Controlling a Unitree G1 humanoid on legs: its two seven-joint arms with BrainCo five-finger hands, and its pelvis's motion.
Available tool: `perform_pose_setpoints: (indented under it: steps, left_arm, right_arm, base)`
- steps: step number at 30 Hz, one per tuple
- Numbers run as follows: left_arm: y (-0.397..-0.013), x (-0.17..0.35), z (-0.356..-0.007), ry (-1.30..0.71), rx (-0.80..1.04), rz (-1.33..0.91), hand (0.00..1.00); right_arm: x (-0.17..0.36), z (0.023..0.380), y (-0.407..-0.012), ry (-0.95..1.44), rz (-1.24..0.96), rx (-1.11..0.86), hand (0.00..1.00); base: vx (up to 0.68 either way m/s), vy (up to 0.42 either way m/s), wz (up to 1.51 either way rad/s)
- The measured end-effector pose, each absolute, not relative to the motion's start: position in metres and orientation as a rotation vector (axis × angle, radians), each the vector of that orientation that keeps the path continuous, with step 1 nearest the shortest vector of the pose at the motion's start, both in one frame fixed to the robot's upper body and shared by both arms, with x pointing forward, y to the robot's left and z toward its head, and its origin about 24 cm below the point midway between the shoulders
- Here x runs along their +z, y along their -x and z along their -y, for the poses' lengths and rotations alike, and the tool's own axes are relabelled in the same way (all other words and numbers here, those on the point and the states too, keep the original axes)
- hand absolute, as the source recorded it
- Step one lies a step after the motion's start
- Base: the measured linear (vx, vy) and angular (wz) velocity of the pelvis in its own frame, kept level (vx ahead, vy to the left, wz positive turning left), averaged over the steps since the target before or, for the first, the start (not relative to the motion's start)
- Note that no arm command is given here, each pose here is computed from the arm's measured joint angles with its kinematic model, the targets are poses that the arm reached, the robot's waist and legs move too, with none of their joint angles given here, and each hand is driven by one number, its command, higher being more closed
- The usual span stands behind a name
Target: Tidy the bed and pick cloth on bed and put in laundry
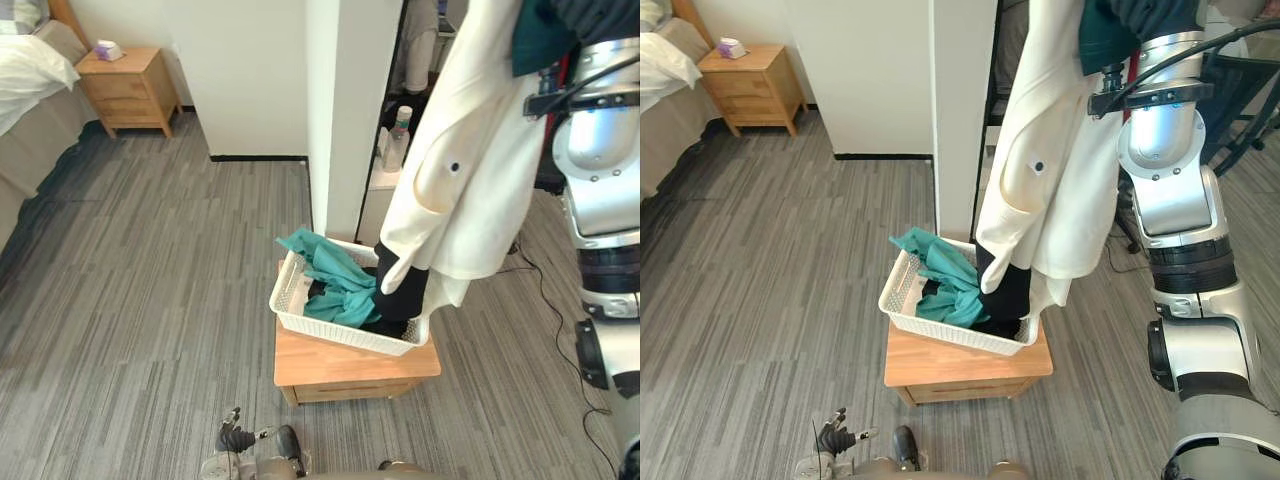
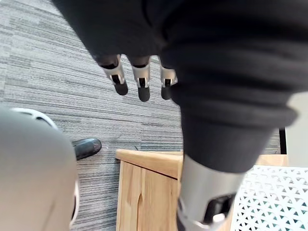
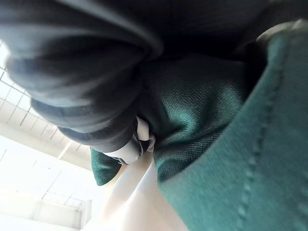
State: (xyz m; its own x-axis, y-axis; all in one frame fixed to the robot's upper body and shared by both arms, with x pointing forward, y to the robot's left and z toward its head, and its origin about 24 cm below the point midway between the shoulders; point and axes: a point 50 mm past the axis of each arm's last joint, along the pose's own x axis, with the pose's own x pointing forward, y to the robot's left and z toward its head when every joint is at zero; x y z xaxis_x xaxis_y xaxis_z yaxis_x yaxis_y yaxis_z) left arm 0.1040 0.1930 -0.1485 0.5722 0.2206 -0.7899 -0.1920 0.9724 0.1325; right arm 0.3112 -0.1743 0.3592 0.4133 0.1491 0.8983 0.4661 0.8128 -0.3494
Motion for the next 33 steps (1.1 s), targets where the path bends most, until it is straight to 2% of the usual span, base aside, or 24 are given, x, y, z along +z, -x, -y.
perform_pose_setpoints:
  steps: [4,6,11,16,22,29,33]
  left_arm:
    - [-0.116,-0.145,-0.202,-0.062,0.242,-0.906,0.0]
    - [-0.112,-0.148,-0.194,-0.058,0.223,-0.935,0.0]
    - [-0.132,-0.141,-0.194,-0.052,0.211,-0.862,0.0]
    - [-0.15,-0.133,-0.188,-0.032,0.201,-0.793,0.0]
    - [-0.164,-0.126,-0.185,-0.018,0.193,-0.742,0.0]
    - [-0.179,-0.12,-0.178,-0.043,0.147,-0.706,0.0]
    - [-0.185,-0.116,-0.174,-0.079,0.122,-0.678,0.0]
  right_arm:
    - [0.358,0.169,-0.313,0.607,1.141,-0.196,1.0]
    - [0.353,0.159,-0.315,0.567,1.138,-0.163,1.0]
    - [0.34,0.144,-0.35,0.565,0.967,-0.156,1.0]
    - [0.346,0.139,-0.358,0.549,0.935,-0.167,1.0]
    - [0.327,0.121,-0.369,0.495,0.855,-0.122,1.0]
    - [0.222,0.125,-0.393,0.465,0.492,-0.113,1.0]
    - [0.191,0.138,-0.393,0.48,0.384,-0.124,1.0]
  base:
    - [-0.07,0.051,-0.06]
    - [0.04,0.004,-0.2]
    - [-0.04,0.053,0.39]
    - [-0.02,0.034,0.3]
    - [0.05,0.013,0.03]
    - [0.11,-0.008,0.16]
    - [0.04,-0.019,0.01]
